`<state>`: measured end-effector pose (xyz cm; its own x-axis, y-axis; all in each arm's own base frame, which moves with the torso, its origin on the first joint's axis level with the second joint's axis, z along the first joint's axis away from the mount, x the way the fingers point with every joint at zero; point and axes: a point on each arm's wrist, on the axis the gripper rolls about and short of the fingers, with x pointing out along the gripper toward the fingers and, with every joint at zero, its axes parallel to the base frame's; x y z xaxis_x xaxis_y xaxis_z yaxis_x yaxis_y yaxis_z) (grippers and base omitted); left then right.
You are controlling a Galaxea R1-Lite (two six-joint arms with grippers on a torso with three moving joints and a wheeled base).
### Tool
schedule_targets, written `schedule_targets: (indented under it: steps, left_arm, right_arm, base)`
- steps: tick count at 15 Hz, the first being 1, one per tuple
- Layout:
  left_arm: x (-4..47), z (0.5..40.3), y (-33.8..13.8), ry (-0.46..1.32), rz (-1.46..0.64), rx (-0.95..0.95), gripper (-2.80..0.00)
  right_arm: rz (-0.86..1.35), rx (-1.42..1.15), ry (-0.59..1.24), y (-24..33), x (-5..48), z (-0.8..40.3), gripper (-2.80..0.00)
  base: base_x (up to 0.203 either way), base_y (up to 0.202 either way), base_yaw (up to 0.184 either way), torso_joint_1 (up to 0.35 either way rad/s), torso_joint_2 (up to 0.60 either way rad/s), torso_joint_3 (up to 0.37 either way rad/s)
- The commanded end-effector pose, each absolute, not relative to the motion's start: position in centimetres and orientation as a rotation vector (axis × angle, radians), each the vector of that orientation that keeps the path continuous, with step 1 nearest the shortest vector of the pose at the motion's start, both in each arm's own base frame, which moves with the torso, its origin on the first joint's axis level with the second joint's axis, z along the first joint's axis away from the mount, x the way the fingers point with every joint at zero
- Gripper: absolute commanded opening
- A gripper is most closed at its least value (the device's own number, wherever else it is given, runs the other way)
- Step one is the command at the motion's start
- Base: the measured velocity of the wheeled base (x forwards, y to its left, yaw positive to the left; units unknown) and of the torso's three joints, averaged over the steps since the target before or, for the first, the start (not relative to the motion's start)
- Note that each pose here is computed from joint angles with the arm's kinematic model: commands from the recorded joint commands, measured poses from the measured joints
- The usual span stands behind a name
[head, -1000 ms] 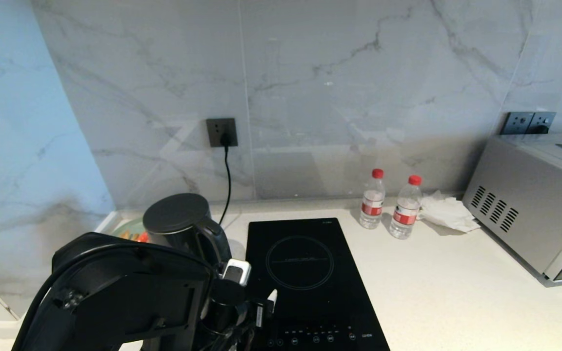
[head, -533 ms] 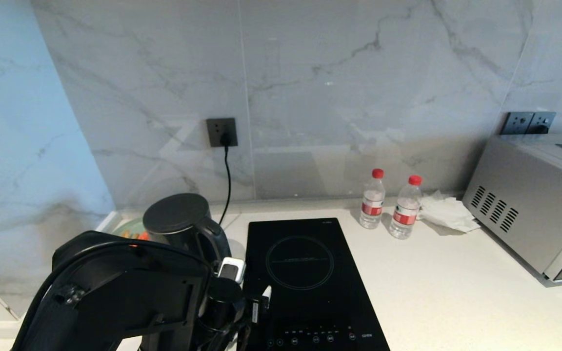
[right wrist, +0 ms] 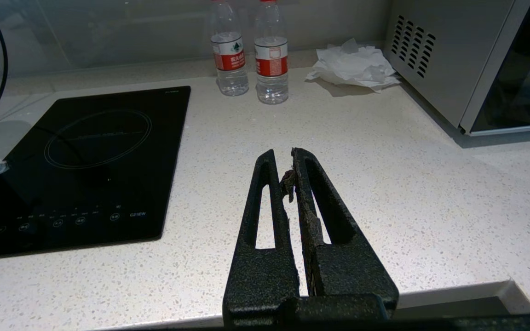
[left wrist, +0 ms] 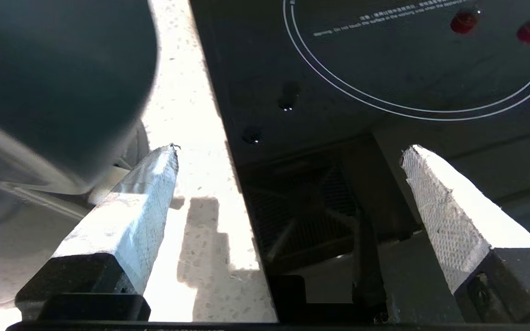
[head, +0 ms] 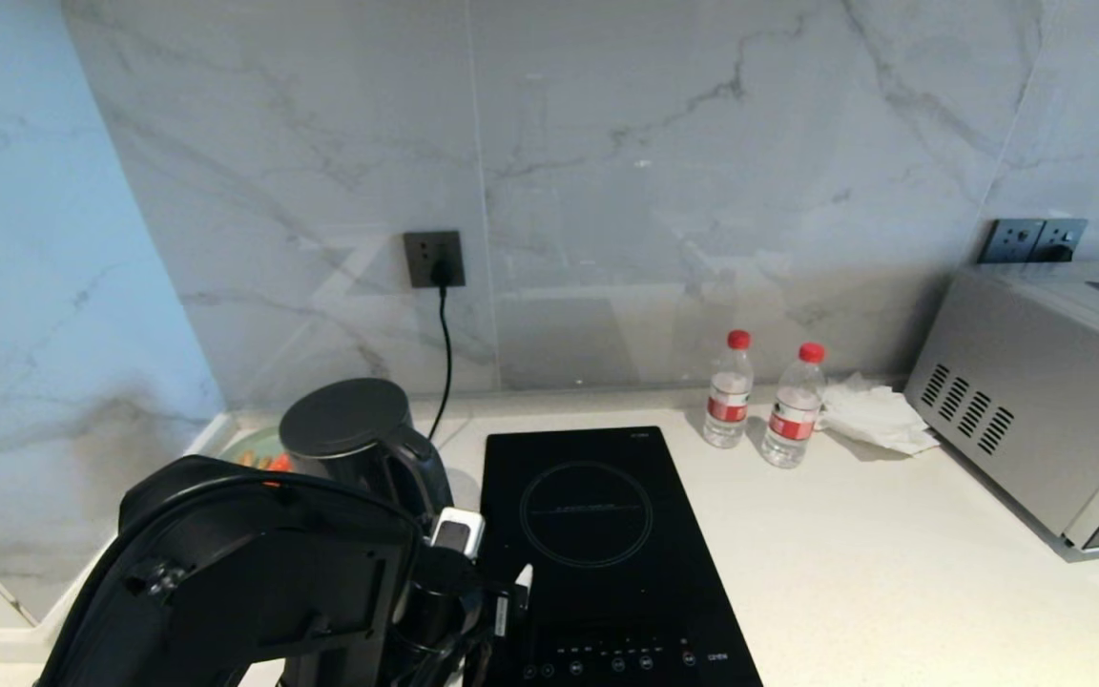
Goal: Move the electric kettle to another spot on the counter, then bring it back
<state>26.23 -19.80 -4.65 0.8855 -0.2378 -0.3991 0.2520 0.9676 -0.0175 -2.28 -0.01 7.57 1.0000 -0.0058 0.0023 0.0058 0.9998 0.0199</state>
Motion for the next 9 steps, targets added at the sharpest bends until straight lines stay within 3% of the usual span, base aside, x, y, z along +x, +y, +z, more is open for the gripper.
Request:
schedule_targets:
  steps: [1, 9]
  left_arm:
    - [26.21, -4.79, -19.85, 0.408, -0.254, 0.034, 0.0]
    - [26.67, -4.84, -20.03, 0.391, -0.233, 0.029, 0.0]
  right_arm:
    - [-0.006, 0.02, -0.003, -0.01, -2.28, 7.58, -2.8]
    - [-0.006, 0.02, -0.003, -0.01, -2.28, 7.58, -2.8]
  base:
    - [0.0, 0.0, 0.0, 0.0, 0.0, 0.0]
    - [0.0, 0.0, 0.0, 0.0, 0.0, 0.0]
